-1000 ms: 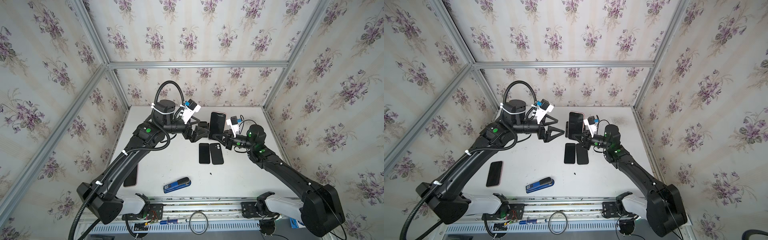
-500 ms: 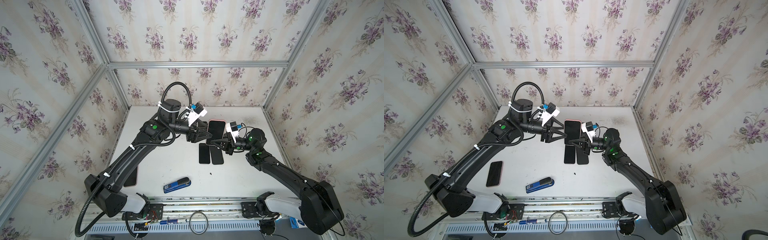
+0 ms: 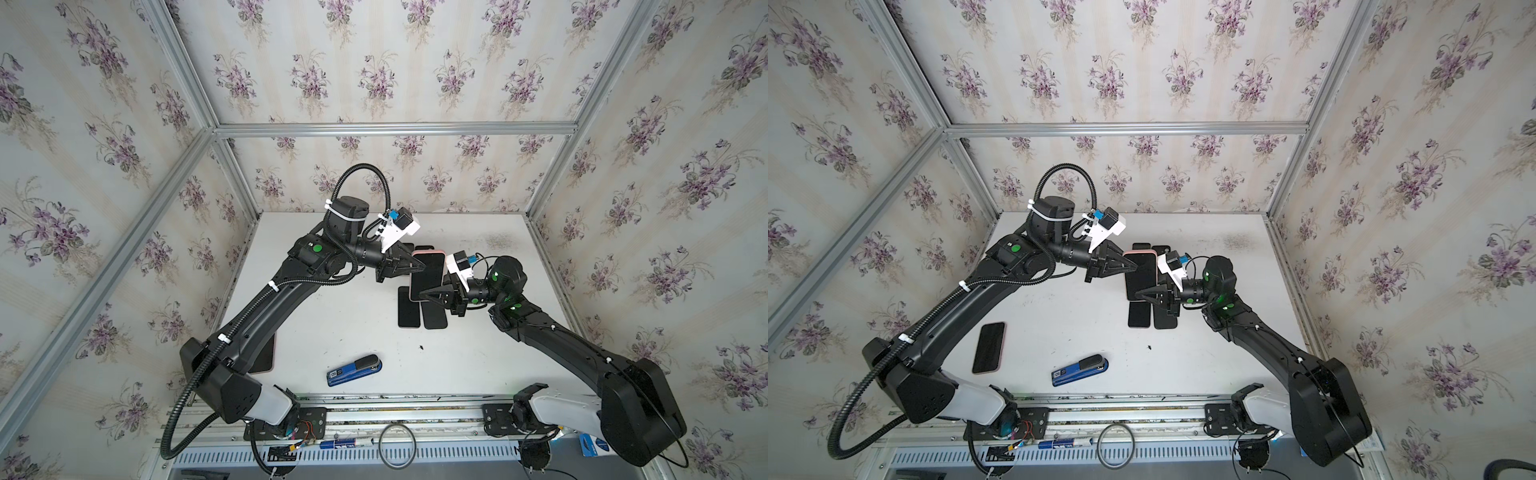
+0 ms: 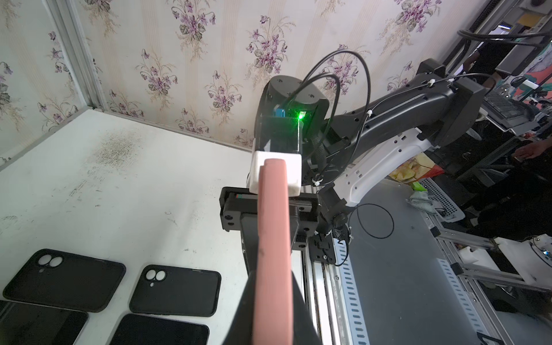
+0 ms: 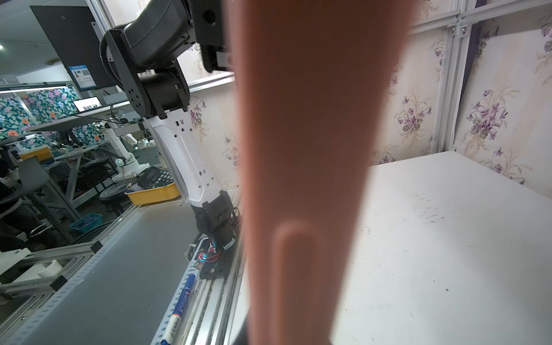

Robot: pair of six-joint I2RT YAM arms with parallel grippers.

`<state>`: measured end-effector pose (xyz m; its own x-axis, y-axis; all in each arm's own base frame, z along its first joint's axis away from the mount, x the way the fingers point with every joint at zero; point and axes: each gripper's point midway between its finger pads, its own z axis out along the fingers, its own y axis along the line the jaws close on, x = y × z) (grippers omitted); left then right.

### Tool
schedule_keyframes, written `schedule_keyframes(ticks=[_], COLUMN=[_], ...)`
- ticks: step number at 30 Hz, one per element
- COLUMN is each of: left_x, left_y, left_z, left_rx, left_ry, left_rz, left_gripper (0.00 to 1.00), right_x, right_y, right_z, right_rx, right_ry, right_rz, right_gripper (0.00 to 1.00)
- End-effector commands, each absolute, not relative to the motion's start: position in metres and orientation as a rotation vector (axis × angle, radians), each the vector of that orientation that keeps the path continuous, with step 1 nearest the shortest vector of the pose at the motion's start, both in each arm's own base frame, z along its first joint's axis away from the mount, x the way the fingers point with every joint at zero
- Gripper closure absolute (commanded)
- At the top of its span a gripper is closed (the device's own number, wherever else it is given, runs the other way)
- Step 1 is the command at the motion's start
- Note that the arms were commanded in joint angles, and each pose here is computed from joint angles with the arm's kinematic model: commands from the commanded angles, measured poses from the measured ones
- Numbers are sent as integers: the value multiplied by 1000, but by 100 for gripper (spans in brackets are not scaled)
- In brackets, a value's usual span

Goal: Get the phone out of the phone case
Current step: 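Open and withdraw the right gripper while the left gripper raises the phone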

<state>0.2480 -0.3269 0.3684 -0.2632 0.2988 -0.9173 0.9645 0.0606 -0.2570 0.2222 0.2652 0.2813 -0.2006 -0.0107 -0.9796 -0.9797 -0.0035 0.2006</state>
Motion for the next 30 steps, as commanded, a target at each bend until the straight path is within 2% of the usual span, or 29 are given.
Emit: schedule_keyframes(ticks=[1, 3, 6, 8, 10, 14, 19, 25, 30], left_x=[238, 237, 246, 260, 275, 306, 314, 311, 310], left_y=[-328, -328, -325, -322, -318, -292, -259, -261, -267], left_z=[369, 372, 380, 393, 411, 463, 511, 522, 514], left_rx=[1302, 1296, 1229, 1127, 995, 612, 251, 112, 81], left_ry=[1657, 1658, 1700, 1739, 1770, 1767, 1585, 1516, 1515], left_rz=[-1280, -1290, -1231, -1170, -1132, -1115, -1332, -1577, -1639], left_gripper=[96, 100, 100, 100, 100, 100, 100, 100, 100], right_x=[226, 231, 245, 259, 273, 281, 262, 247, 244], right_y=[267, 267, 262, 254, 242, 215, 203, 215, 222], right_z=[291, 288, 290, 299, 309, 330, 363, 399, 414], right_rx=[-1135, -1103, -981, -835, -668, -386, -242, -263, -299], right_ry=[1313, 1348, 1399, 1429, 1479, 1581, 1537, 1382, 1278], right_rz=[1311, 1297, 1240, 1181, 1145, 1111, 1247, 1505, 1624], right_gripper=[100, 97, 53, 37, 31, 28, 26, 27, 32])
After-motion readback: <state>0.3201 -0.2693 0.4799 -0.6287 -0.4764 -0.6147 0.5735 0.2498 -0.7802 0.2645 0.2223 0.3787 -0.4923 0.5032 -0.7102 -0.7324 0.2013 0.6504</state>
